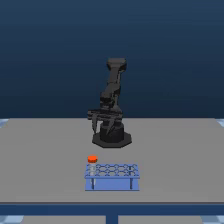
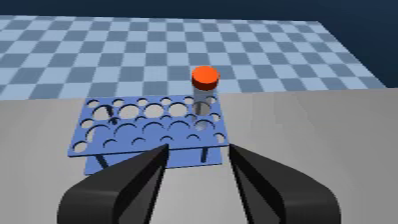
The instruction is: Pick up the centrifuge tube on the rack
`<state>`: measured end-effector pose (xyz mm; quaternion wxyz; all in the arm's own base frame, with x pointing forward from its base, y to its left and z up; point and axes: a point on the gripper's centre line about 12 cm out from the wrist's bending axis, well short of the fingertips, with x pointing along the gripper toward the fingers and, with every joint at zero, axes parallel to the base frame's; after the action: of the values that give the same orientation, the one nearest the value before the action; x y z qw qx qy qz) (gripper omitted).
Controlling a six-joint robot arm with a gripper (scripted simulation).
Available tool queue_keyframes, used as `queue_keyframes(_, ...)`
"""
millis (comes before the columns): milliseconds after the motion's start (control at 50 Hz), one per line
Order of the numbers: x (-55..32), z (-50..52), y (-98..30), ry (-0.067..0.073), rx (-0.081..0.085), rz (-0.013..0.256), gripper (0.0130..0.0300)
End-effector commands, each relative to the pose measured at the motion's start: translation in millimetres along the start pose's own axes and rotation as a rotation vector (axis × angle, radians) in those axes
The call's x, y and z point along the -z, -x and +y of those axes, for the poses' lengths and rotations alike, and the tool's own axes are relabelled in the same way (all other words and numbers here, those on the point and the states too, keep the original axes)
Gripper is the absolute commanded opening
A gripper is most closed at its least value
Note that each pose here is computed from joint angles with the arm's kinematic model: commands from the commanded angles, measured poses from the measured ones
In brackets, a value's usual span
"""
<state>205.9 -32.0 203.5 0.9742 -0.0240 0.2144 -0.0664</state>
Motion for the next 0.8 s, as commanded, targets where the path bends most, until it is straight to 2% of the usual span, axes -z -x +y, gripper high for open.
queue_keyframes(20, -0.1, -0.1, -0.2, 0.0, 0.0, 0.0, 0.03)
queue_keyframes(800, -4.1, -2.3, -7.6, -0.001, 0.001, 0.0, 0.03)
